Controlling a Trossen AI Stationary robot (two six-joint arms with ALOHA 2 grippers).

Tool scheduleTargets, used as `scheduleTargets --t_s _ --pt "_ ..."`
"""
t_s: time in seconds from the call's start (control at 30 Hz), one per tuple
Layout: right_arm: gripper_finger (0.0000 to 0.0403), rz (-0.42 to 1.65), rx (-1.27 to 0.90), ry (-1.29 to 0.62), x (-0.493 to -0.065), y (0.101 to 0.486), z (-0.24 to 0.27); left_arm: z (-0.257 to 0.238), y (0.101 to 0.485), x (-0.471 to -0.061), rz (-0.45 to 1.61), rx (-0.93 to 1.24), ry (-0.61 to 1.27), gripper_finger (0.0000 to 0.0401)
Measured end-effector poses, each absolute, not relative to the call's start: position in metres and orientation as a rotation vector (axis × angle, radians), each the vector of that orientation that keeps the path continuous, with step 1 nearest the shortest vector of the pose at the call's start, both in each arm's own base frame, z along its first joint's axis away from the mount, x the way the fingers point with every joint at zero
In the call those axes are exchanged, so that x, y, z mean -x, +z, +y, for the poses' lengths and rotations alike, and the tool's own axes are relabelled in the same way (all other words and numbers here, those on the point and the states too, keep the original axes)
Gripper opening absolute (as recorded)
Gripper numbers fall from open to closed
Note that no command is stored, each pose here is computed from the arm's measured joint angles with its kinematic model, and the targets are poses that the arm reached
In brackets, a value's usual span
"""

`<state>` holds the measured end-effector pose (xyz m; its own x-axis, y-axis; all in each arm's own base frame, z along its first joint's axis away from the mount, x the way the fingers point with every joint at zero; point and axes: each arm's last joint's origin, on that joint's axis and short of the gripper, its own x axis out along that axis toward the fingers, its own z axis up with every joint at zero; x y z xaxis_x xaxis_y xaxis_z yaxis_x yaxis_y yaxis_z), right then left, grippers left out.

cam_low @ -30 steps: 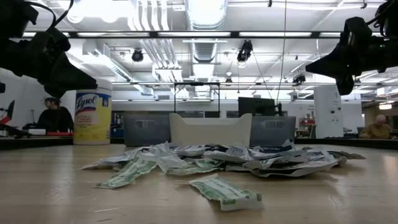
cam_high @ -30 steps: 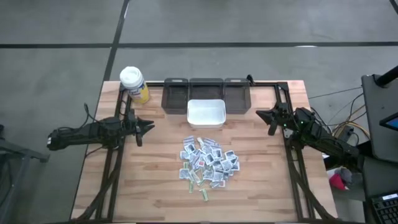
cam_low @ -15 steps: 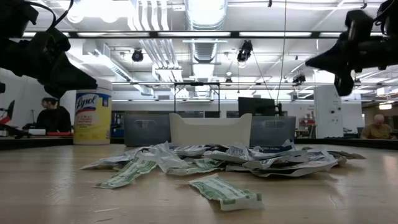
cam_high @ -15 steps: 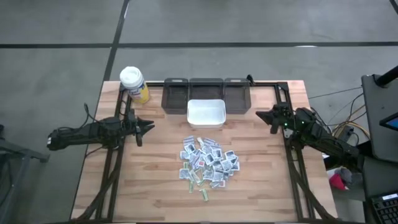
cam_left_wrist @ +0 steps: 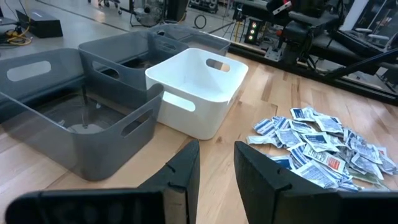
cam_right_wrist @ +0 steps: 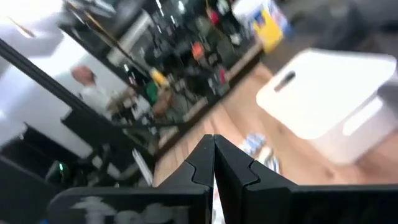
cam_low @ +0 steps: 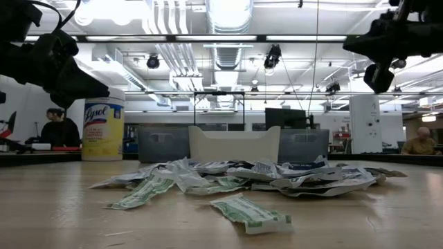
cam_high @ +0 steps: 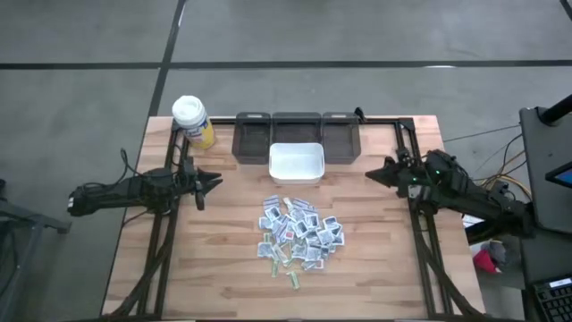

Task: Pick & Place First Aid Supplies
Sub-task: Put the blue alcohol pad into the right black bin

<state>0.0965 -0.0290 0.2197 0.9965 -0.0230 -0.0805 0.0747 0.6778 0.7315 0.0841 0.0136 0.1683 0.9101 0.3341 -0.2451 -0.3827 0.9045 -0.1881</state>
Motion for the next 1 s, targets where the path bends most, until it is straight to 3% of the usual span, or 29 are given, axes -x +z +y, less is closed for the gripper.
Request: scheduleTargets --t_s 0.4,0.7,1.0 --pt "0.0008 0.771 -0.696 -0.034 -0.168 0.235 -0.025 0.014 0.169 -0.084 0.201 0.269 0.376 0.0094" --pt "0.0008 0.978 -0.530 0.074 -0.227 0.224 -0.020 0.014 0.167 -0.085 0.187 0.337 0.384 0.0094" --pt "0.0008 1.155 -0.535 0.085 -0.254 0.192 -0.009 0.014 0.167 -0.085 0.181 0.372 0.387 0.0094"
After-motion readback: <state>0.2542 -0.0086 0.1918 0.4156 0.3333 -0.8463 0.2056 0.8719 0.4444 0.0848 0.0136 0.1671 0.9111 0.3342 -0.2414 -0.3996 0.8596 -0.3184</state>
